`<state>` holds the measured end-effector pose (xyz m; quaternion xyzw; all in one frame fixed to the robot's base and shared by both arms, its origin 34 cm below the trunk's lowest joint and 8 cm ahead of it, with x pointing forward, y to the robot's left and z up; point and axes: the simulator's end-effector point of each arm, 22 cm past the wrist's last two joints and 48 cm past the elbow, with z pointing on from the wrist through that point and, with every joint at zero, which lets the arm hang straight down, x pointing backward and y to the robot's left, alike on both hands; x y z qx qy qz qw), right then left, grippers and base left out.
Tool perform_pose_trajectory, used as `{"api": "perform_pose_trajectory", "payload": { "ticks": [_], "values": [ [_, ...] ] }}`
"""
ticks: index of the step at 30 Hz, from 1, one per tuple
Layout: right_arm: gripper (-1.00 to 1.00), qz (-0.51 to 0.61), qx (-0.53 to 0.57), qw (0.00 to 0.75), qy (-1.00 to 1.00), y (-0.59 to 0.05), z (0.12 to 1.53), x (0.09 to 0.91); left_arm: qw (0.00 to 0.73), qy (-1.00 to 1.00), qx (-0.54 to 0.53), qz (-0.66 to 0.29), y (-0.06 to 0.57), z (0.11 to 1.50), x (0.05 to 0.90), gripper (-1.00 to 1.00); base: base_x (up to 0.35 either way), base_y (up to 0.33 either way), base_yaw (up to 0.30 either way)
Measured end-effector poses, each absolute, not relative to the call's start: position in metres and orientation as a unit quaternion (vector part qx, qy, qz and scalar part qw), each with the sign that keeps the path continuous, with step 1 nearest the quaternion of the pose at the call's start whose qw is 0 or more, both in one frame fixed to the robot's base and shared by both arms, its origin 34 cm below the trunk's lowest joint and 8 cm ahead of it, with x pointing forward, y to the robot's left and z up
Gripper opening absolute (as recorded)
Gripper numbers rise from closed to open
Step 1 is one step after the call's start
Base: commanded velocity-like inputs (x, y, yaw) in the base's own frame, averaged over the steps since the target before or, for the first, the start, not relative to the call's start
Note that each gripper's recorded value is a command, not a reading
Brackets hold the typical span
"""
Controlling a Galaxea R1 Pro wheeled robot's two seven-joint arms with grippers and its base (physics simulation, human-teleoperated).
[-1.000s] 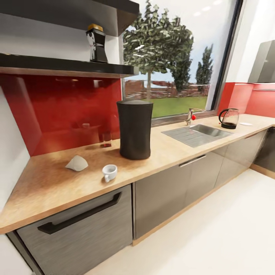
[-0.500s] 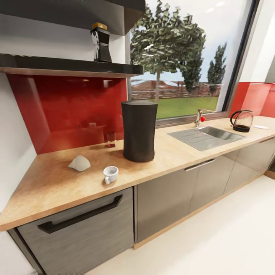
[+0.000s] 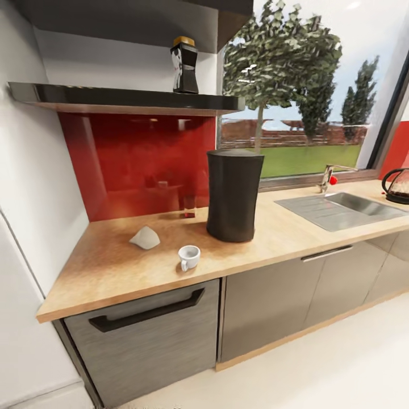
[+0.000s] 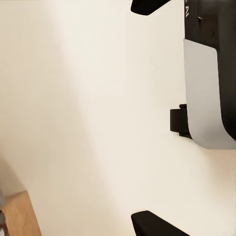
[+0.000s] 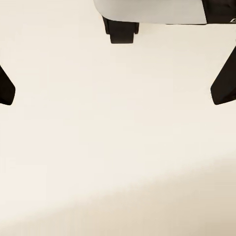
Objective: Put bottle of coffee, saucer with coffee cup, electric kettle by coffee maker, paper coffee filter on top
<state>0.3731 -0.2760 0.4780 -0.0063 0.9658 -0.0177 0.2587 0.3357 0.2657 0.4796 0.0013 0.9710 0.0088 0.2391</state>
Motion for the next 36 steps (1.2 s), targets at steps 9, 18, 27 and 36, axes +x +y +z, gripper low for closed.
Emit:
{"api": "perform_pose_trajectory", "payload": {
  "ticks": [9,18,27,36],
  "values": [
    [1.0,-0.017,-0.007,0.258,0.966,-0.2758,0.4779,0.3727,0.239,0.971,0.002,0.009,0.2658,0.4797,0.3356,1.0,0.056,-0.128,0.177],
    [1.0,-0.017,-0.007,0.255,0.967,-0.2775,0.4772,0.3709,0.239,0.971,0.002,0.009,0.2655,0.4797,0.3356,1.0,0.112,-0.264,0.019],
    [1.0,-0.017,-0.008,0.249,0.968,-0.2778,0.475,0.3656,0.239,0.971,0.002,0.009,0.2655,0.4796,0.3357,1.0,0.025,-0.296,0.001],
    [1.0,-0.016,-0.007,0.248,0.969,-0.2773,0.4746,0.3642,0.239,0.971,0.002,0.009,0.2653,0.4796,0.3357,1.0,0.001,-0.302,0.012]
  ]
}}
